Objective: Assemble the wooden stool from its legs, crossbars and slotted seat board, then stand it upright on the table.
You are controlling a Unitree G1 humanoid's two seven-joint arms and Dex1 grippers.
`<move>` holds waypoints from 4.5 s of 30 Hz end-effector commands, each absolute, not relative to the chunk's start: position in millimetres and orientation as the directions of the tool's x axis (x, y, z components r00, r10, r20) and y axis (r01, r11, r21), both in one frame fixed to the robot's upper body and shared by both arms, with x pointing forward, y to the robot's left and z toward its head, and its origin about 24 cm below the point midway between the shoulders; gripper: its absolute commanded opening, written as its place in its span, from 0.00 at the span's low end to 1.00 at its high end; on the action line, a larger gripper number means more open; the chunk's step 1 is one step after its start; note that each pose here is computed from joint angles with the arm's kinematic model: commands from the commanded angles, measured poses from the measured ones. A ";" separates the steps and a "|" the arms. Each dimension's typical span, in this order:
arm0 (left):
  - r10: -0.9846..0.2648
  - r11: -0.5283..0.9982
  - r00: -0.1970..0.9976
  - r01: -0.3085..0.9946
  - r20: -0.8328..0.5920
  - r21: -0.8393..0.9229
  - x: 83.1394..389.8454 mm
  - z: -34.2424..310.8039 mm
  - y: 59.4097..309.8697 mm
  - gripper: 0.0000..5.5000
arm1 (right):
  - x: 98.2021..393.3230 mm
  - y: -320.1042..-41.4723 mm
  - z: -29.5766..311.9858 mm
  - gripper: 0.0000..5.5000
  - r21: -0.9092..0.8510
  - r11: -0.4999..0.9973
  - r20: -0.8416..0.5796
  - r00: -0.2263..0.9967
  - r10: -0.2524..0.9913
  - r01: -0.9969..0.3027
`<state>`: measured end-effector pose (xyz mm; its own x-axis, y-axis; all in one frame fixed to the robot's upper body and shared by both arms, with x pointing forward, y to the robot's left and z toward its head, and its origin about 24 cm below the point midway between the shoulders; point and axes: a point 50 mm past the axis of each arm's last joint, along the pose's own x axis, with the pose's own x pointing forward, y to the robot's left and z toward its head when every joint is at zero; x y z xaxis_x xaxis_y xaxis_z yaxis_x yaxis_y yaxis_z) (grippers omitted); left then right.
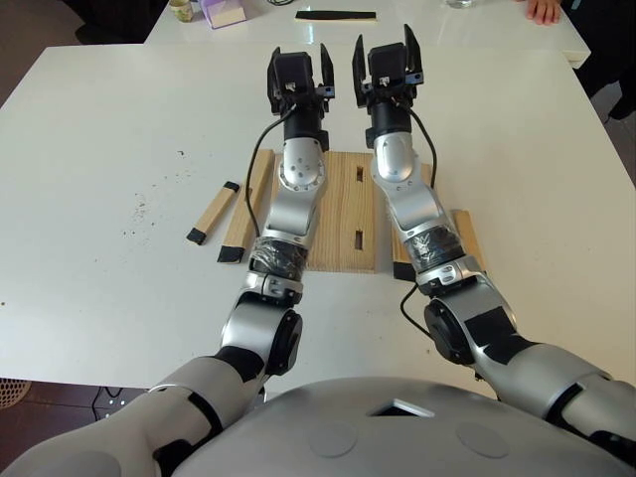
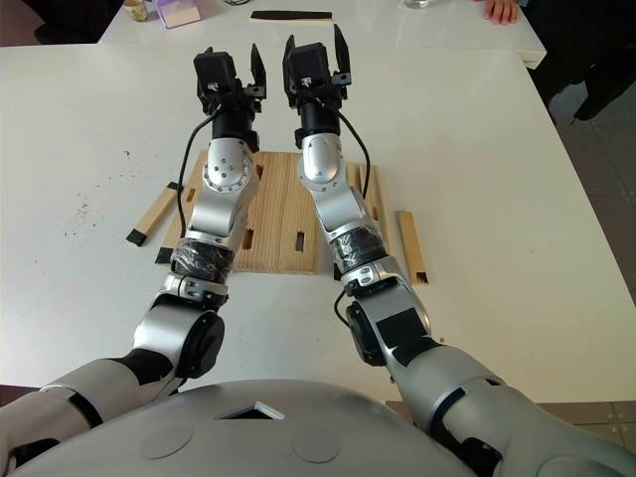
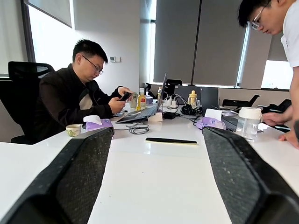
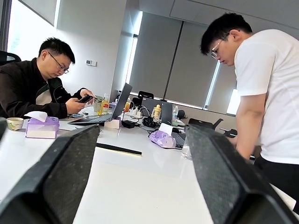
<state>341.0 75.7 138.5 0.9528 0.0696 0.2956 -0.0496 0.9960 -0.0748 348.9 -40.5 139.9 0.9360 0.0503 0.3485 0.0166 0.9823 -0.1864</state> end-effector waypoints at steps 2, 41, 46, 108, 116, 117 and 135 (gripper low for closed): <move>0.116 0.989 0.962 -0.089 0.246 -0.117 334.4 140.7 111.3 0.64 | 355.2 -48.6 149.7 0.61 -0.067 0.997 0.302 0.953 -0.003 0.024; -0.432 0.887 0.747 0.454 -0.505 -0.087 215.5 49.6 322.2 0.64 | 341.7 -50.0 130.6 0.61 -0.145 0.989 0.231 0.973 0.024 0.010; -0.401 0.889 0.696 0.453 -0.596 -0.070 208.5 29.5 325.2 0.64 | 341.4 -49.2 131.2 0.61 -0.142 0.990 0.236 0.972 0.020 0.014; -0.884 0.273 0.299 0.954 0.359 -0.122 247.3 195.0 152.6 0.24 | 317.2 -123.4 297.4 0.24 0.127 -0.171 0.240 -0.137 0.961 -0.977; -0.877 0.320 0.345 0.939 0.333 -0.128 254.4 189.6 155.3 0.24 | 318.3 -123.9 291.0 0.24 0.111 -0.109 0.237 -0.080 0.968 -0.988; -0.878 0.323 0.346 0.938 0.330 -0.124 254.7 189.4 155.1 0.24 | 318.9 -124.4 289.0 0.24 0.105 -0.089 0.229 -0.063 0.971 -0.990; -0.179 0.871 0.948 0.277 0.261 -0.406 301.4 144.7 125.4 0.42 | 330.7 -199.3 194.5 0.24 -0.246 0.186 -0.317 0.260 0.912 -0.951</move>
<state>287.1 140.2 137.3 0.8994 -0.3493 0.2629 0.4222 0.8499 -0.3154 340.1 -191.1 199.4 0.3054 0.9169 -0.2569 -0.9427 0.2530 -0.2175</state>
